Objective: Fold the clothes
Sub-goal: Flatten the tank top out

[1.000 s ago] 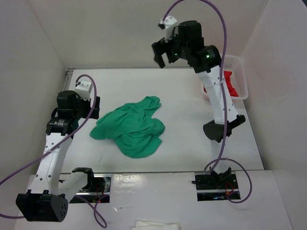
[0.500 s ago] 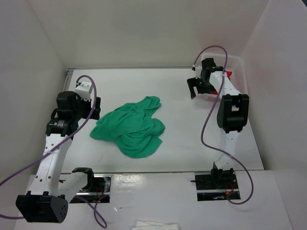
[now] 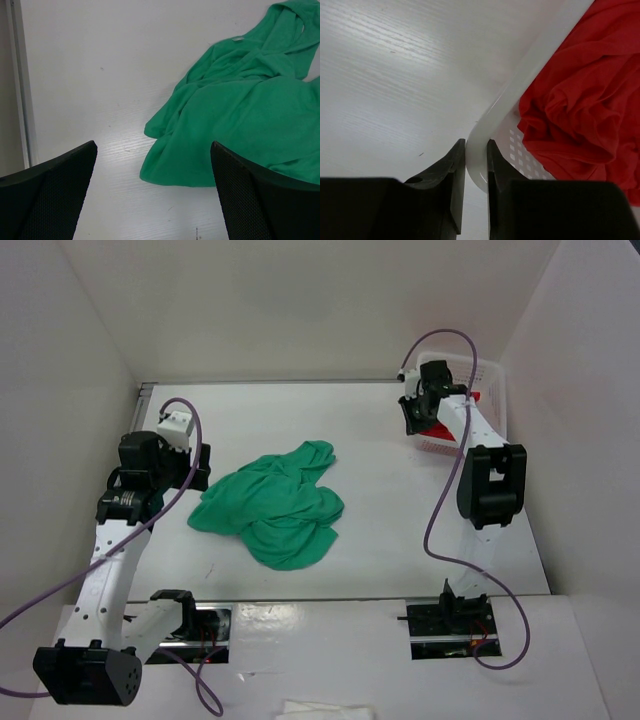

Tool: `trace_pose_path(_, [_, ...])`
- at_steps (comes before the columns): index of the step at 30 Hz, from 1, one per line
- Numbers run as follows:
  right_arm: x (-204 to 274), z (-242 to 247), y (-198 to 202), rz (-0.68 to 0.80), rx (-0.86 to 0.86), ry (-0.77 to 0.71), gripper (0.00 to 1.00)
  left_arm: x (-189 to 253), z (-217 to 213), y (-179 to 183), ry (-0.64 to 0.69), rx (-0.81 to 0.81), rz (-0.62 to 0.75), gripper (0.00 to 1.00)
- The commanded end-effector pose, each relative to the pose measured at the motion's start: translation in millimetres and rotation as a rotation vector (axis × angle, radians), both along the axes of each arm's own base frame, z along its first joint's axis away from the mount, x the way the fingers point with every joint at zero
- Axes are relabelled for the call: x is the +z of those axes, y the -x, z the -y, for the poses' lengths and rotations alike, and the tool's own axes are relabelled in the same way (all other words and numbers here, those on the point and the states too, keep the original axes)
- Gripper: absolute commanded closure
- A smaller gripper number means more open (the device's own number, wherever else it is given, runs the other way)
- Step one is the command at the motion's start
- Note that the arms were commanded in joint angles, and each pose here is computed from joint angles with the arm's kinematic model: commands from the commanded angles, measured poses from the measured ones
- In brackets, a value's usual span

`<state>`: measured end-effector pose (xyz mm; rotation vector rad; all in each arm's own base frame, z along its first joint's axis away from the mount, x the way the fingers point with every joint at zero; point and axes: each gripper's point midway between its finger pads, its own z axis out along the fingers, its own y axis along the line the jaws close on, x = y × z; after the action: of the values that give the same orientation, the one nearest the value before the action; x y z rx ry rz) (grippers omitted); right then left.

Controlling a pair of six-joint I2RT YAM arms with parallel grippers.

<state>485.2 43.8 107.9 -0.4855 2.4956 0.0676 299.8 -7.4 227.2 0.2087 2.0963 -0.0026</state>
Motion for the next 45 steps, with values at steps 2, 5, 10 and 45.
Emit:
trace_pose_path(2, [-3,9,2,0.020,-0.023,0.054,0.85,10,4,-1,-0.004,-0.026,0.043,0.00])
trace_pose_path(5, [-9,17,6,0.003,-0.030,0.071,0.97,10,4,-1,-0.004,-0.026,0.043,0.00])
trace_pose_path(10, [-27,39,16,-0.020,-0.059,0.148,1.00,12,4,0,-0.005,-0.026,0.052,0.00])
trace_pose_path(45, [-32,115,28,0.029,0.134,0.341,1.00,8,4,1,-0.004,-0.026,0.043,0.00])
